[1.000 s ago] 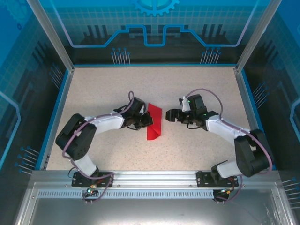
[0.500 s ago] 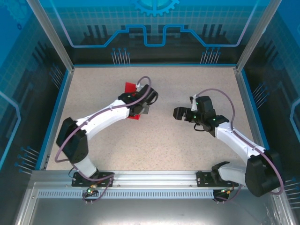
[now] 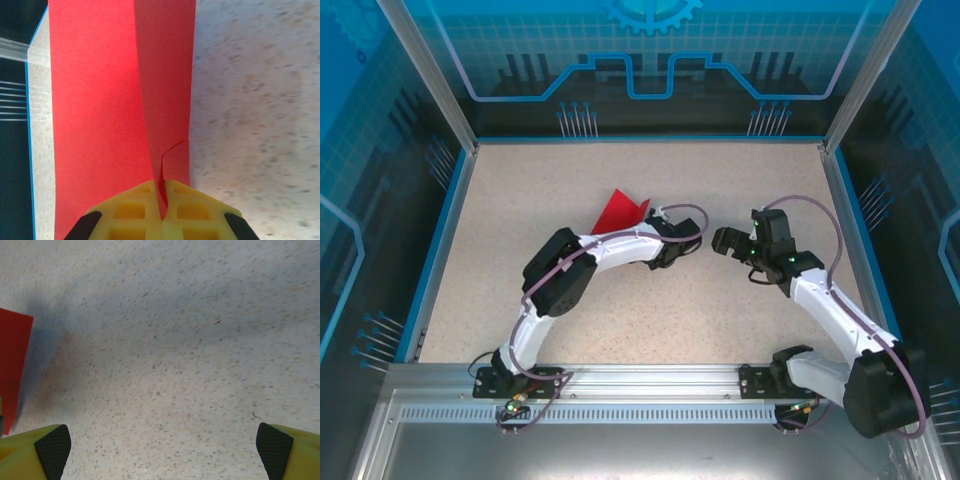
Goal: Fold a paper plane with a square sheet of paper (pick it up from the middle)
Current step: Turn over the paper at the center of the table.
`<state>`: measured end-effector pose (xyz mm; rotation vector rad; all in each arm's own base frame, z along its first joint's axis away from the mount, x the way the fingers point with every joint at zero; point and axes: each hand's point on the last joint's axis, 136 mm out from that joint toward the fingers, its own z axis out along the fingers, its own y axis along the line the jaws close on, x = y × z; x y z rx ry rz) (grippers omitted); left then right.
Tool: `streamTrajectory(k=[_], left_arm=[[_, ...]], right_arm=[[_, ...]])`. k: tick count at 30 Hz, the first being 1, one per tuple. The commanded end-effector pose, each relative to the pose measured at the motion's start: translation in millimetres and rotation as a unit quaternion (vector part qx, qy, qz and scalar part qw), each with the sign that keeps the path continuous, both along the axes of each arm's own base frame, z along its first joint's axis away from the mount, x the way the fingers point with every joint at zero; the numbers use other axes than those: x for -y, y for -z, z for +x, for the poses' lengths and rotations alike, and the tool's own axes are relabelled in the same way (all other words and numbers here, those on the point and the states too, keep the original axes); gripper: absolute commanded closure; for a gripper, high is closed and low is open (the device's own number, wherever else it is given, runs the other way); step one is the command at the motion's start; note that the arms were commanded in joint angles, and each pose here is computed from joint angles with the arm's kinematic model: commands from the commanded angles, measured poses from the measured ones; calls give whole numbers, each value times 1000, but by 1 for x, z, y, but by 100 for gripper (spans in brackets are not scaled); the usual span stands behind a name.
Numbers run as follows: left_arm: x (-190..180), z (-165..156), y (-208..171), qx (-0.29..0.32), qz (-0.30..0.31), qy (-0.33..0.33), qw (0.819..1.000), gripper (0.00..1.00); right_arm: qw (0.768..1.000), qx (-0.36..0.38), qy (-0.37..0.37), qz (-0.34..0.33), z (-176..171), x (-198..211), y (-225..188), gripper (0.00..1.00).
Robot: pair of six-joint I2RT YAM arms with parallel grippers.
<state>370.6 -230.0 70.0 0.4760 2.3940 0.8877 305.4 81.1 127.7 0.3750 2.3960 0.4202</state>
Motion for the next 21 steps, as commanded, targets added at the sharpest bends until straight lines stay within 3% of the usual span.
streamTrajectory(k=[1, 7, 13, 18, 21], left_arm=[[18, -8, 12, 1, 31, 19, 999, 99], [37, -19, 36, -26, 0, 28, 999, 97], [57, -34, 35, -66, -98, 23, 993, 66], [86, -50, -5, -87, -240, 41, 966, 47], [93, -55, -34, -96, -323, 47, 940, 43]], right_arm=[[999, -27, 30, 0, -10, 18, 10, 1], [999, -27, 28, 5, -13, 22, 8, 1], [999, -26, 27, 11, -12, 21, 5, 1], [999, -27, 17, 17, -8, 17, 3, 1], [999, -32, 7, 21, -4, 13, 4, 1]])
